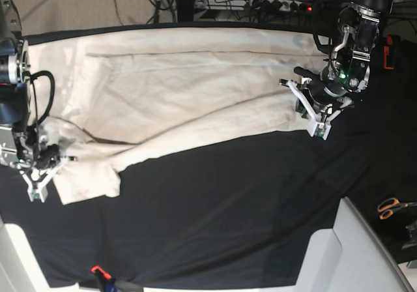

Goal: Fold the T-shirt properly
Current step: 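Lift both side edges and fold them toward the folded shoulder strip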

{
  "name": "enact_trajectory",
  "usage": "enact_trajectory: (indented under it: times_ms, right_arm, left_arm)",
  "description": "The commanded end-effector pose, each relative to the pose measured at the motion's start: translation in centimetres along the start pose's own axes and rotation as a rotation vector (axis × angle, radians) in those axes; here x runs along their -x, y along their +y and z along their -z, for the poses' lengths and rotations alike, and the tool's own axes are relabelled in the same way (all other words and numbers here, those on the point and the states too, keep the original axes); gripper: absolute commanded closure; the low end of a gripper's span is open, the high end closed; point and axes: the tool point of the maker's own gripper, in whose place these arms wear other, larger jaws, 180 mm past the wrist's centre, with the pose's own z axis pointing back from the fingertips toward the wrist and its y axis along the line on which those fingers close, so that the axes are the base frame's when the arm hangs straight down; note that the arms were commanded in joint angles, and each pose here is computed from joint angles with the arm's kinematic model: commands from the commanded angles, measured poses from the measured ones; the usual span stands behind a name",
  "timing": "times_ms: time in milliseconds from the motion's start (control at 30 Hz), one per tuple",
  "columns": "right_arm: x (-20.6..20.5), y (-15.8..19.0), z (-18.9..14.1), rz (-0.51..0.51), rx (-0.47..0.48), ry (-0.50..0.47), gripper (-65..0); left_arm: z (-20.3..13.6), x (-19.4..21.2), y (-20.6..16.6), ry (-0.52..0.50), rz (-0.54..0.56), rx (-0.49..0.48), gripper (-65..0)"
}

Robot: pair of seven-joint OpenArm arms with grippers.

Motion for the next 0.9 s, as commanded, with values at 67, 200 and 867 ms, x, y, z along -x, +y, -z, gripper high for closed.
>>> enact_trajectory:
  times_ms: [67, 200, 867]
  right_arm:
    - [-4.9, -0.8, -1.2, -0.027, 0.017, -0.115, -1.5]
    - [-6.2, -1.7, -2.9, -0.077, 0.038, -0.107, -1.5]
    - [-6.3, -2.0, -11.8, -0.170, 0.118, -0.046, -1.5]
  left_arm:
    - [-0.3, -1.7, 0.5, -0.048, 0.012, -0.008, 0.0]
    - [-0.3, -2.8, 0.7, -0.065, 0.010, -0.010, 0.0]
    - [-2.4, -9.2, 3.5, -0.191, -0.001, -0.072, 0.0]
